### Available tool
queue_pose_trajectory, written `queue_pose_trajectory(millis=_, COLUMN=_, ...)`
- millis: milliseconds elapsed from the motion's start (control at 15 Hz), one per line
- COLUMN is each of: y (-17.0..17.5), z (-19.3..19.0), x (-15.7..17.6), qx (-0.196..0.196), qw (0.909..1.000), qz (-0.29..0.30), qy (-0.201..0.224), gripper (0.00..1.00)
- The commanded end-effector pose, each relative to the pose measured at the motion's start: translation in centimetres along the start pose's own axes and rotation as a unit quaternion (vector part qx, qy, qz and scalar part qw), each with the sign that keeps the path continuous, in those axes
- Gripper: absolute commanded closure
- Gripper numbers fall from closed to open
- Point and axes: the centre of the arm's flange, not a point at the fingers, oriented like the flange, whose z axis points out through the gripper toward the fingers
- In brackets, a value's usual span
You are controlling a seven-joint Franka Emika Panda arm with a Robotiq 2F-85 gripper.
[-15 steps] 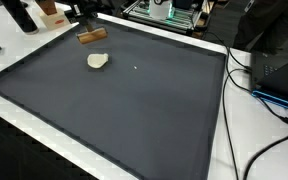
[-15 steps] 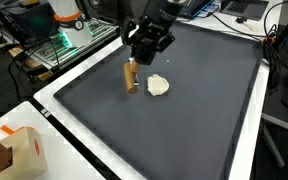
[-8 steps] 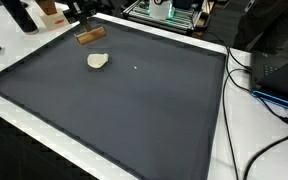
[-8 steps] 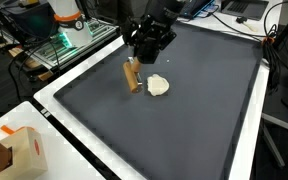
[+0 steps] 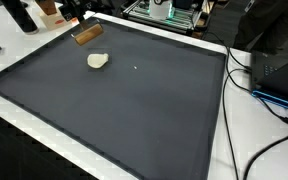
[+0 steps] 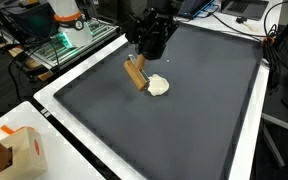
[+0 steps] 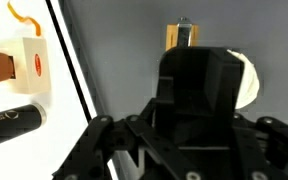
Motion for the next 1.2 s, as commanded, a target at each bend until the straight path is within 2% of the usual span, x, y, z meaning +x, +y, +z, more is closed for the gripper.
queue_pose_trajectory(millis=0, y=1.5, z=-1.5, x=-1.1, qx=0.039, qw=0.9974, qz=-0.059, qy=0.018, gripper=0.76)
queue_pose_trajectory(millis=267, y=2.3, z=-3.2, x=-1.7, qx=0.085, qw=0.9836, qz=-0.155, qy=0.038, gripper=0.76)
queue_pose_trajectory(millis=400, y=2.7, z=-4.1, x=-2.1, qx=0.105, qw=0.9726, qz=-0.201, qy=0.051, gripper=0.76)
queue_pose_trajectory(millis=600, y=3.4, z=-5.7, x=-3.1, qx=0.121, qw=0.9509, qz=-0.274, qy=0.078, gripper=0.76)
queue_pose_trajectory(millis=867, y=4.3, z=-7.6, x=-4.7, qx=0.125, qw=0.913, qz=-0.373, qy=0.11, gripper=0.76)
queue_pose_trajectory(millis=1133, y=4.7, z=-9.1, x=-6.1, qx=0.116, qw=0.8642, qz=-0.47, qy=0.137, gripper=0.76)
